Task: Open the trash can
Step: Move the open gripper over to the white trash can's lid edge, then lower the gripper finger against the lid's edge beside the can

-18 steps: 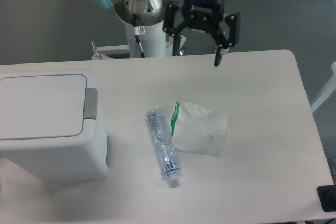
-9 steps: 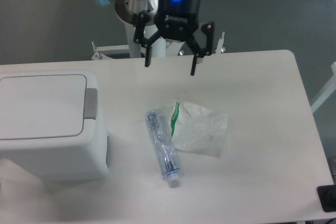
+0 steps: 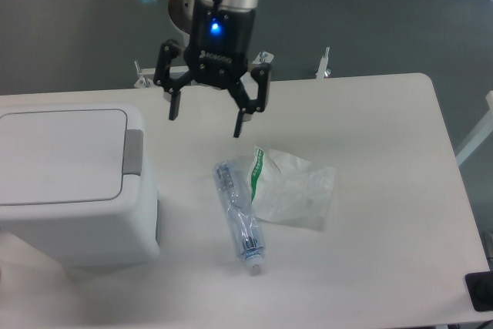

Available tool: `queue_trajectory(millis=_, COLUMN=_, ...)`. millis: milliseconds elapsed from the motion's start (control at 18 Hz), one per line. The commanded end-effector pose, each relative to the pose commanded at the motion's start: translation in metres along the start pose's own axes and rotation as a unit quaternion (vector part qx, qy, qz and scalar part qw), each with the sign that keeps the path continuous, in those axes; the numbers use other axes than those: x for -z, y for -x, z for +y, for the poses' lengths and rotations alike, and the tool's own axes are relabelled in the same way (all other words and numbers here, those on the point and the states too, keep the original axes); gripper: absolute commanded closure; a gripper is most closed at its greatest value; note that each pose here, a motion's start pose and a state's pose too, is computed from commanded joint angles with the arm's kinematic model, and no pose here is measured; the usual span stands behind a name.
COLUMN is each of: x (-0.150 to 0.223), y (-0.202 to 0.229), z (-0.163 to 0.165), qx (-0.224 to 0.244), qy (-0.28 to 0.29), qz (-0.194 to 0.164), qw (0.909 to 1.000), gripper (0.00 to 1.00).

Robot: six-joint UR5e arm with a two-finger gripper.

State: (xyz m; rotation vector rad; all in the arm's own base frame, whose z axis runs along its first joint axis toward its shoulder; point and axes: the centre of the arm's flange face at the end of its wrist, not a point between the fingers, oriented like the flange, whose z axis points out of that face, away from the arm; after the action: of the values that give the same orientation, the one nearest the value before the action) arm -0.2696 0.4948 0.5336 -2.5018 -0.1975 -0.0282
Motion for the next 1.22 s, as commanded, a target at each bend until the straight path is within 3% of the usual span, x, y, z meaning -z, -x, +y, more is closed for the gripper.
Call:
queue_trajectory(millis=556, x=-0.031, y=-0.009, z=-0.001, qx=-0.008, qy=0.019, qz=-0.02, qw=0.9996, gripper=0.0)
queue_trajectory(millis=1222, x=-0.05, y=-0.023, z=0.003, qx=-0.003, qy=0.032, qz=-0.008, qw=0.9994, gripper=0.0)
